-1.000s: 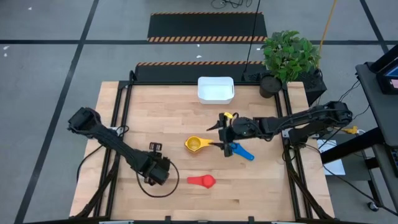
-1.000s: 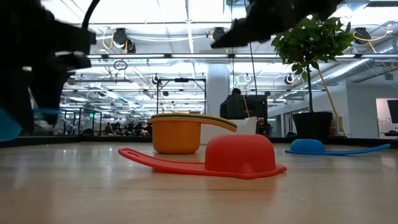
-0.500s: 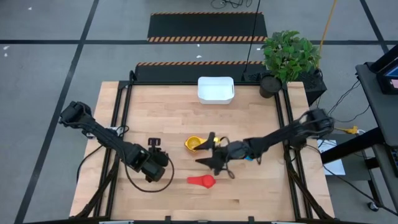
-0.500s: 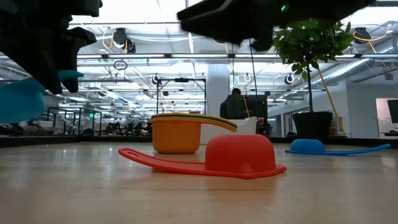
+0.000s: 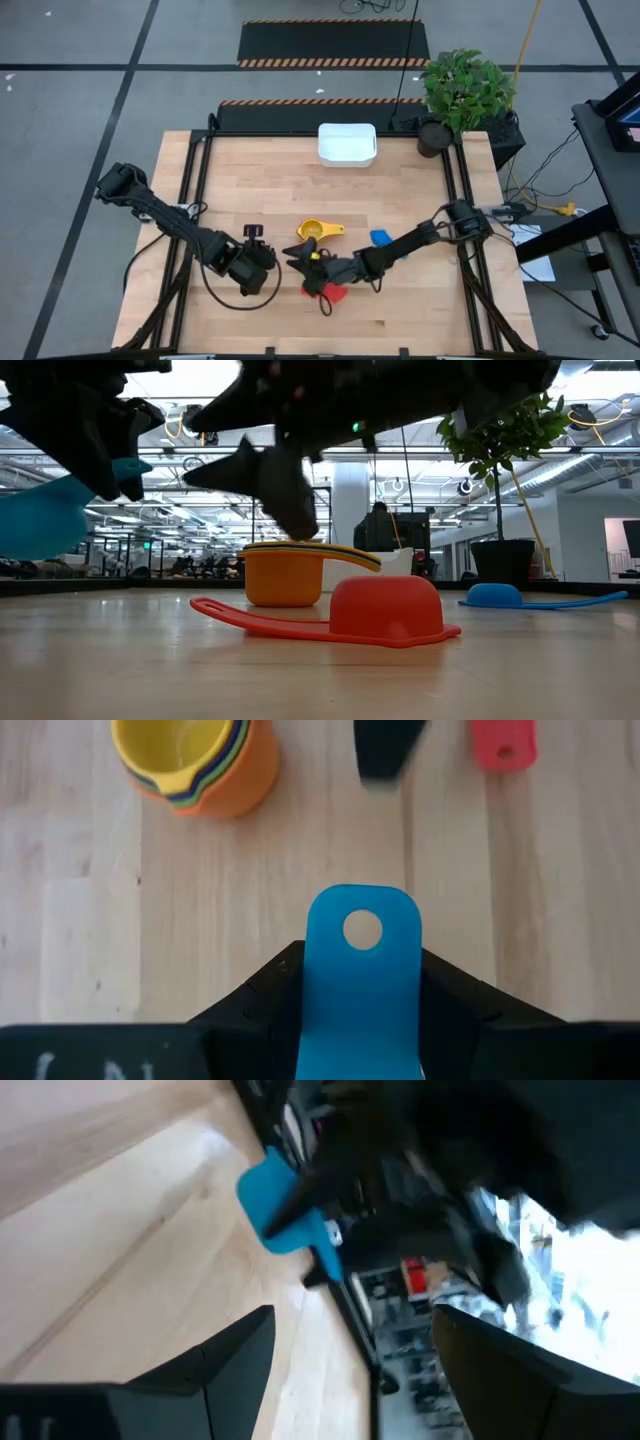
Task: Nest measuring cups in basket
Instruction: Stack the light blue measuring cup into the yellow measuring cup
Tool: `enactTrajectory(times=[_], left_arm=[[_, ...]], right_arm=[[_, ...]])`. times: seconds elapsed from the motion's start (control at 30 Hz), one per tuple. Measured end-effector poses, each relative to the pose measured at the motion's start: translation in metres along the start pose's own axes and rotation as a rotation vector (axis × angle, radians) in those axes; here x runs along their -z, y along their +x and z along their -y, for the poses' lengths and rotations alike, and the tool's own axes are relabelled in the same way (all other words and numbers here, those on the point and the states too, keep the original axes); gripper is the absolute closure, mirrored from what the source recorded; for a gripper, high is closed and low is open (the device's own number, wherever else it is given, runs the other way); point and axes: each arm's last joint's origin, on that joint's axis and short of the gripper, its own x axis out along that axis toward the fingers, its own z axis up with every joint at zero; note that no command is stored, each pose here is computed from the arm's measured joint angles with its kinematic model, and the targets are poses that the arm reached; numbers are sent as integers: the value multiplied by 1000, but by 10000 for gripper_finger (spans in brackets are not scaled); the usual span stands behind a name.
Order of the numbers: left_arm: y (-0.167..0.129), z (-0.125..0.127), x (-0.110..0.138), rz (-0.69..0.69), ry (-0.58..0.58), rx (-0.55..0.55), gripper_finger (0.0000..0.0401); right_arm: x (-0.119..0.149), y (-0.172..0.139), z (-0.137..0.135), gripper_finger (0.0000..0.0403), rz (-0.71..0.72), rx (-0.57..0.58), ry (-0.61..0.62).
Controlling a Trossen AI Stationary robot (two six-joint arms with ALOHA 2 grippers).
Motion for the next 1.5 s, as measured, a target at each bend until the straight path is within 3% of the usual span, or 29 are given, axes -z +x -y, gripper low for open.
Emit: enactTrajectory(times=[0.23, 0.63, 1.07, 1.5], left_arm=[[0, 2, -5, 52, -21, 24, 254], [0, 4, -20, 172, -38, 98, 254], [-1, 5, -25, 189, -51, 171, 254], [0, 6, -25, 187, -47, 169, 254]], right_arm=[[-4, 4, -15, 138, 26, -1, -210], [-12, 3, -12, 146, 150, 19, -284], [-12, 3, -11, 243, 146, 29, -374], [-13, 3, -9, 339, 156, 52, -328]])
